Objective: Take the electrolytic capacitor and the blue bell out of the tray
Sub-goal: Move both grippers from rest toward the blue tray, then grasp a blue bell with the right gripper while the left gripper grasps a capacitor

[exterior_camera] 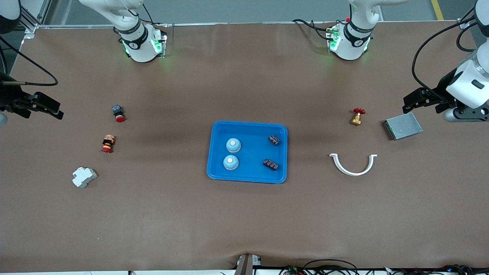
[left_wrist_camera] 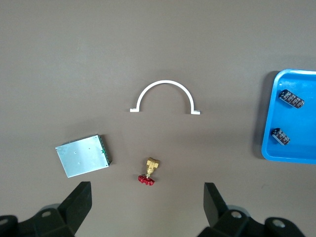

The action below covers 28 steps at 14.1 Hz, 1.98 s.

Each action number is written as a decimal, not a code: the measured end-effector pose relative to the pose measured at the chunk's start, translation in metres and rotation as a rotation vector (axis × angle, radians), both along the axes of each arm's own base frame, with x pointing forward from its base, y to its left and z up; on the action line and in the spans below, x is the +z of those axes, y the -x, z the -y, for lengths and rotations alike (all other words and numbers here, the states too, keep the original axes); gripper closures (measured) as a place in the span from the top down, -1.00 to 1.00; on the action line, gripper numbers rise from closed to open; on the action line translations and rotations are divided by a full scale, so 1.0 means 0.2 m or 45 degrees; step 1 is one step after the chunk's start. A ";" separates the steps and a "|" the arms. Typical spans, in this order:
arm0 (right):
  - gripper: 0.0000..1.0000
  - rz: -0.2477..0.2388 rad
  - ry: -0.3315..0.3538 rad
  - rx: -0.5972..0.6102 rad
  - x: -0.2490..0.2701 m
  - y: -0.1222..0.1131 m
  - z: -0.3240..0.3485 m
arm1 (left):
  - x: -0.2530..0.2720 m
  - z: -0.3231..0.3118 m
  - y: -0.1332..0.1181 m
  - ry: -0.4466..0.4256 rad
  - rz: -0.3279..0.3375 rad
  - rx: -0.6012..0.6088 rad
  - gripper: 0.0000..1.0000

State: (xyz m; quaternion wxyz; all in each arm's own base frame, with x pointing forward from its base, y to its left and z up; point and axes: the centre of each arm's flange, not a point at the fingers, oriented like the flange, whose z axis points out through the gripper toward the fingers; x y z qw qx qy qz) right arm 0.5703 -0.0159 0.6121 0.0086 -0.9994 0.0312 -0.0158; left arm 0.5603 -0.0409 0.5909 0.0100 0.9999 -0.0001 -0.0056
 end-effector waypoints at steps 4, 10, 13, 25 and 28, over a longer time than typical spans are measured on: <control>1.00 -0.011 -0.003 -0.018 -0.02 0.01 -0.01 | -0.07 0.04 -0.03 0.000 -0.038 -0.018 1.00; 1.00 -0.052 -0.085 -0.043 -0.14 0.03 -0.24 | -0.27 0.26 -0.09 -0.016 -0.126 0.129 1.00; 1.00 -0.032 -0.099 -0.097 -0.29 0.03 -0.46 | -0.42 0.57 -0.10 -0.049 -0.175 0.300 1.00; 1.00 -0.010 -0.126 -0.283 -0.93 0.15 -1.18 | -1.22 1.43 -0.26 -0.012 -0.142 0.807 1.00; 1.00 -0.008 -0.142 -0.331 -1.10 0.18 -1.42 | -1.32 1.50 -0.29 0.051 -0.142 0.957 1.00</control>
